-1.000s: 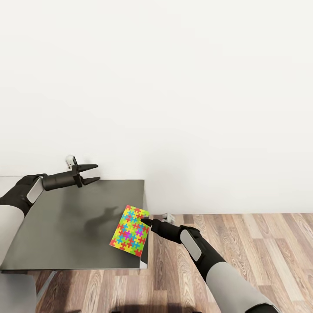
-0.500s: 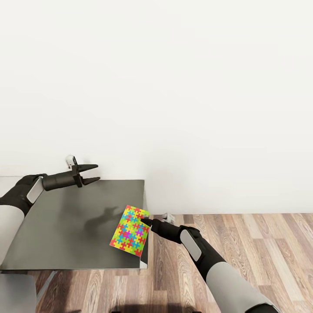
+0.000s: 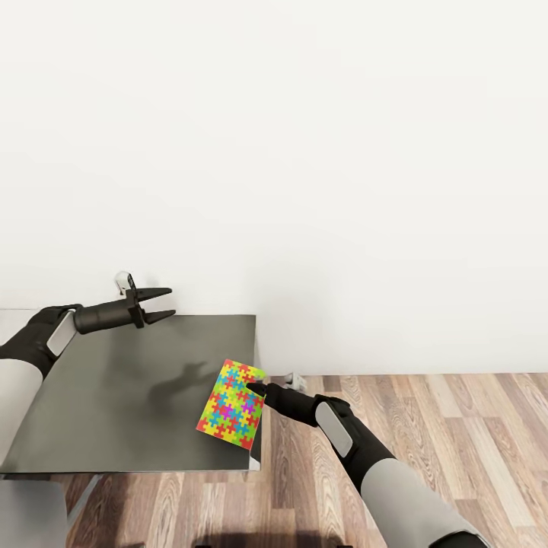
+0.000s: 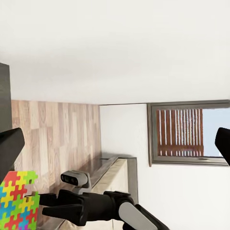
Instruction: Put all the toys in the child's room - the three board games (two on the bed and one on the table), the two jigsaw puzzles on the table, and the tennis ball on the table - inside the toy box on the table in the child's room.
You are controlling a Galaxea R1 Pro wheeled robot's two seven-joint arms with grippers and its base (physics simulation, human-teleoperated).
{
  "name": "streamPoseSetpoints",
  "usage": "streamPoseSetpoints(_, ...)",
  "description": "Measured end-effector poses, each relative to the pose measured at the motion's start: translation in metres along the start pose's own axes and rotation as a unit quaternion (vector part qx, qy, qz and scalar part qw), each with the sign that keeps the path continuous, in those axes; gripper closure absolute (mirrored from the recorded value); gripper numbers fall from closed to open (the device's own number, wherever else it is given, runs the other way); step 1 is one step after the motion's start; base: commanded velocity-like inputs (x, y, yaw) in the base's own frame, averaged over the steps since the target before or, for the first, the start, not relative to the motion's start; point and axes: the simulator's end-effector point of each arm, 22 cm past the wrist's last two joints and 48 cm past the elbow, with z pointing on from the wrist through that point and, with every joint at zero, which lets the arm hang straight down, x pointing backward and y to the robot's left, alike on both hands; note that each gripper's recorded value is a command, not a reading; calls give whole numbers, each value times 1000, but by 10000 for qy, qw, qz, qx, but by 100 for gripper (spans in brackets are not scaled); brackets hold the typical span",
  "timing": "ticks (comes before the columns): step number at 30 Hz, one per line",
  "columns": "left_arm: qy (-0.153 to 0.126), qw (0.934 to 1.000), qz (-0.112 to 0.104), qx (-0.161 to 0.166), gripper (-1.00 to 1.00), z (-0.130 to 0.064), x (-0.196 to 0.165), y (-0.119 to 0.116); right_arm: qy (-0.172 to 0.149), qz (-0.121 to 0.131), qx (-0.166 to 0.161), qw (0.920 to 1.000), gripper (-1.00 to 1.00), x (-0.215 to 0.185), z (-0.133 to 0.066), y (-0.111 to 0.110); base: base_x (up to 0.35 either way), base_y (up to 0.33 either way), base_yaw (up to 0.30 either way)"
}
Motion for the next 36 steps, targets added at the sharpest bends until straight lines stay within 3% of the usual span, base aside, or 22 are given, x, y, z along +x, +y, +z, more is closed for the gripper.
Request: streamPoseSetpoints(36, 4, 10000, -3, 15, -100, 1, 0, -1, 118, 102, 53, 9999, -100, 12, 0, -12, 0, 0, 0)
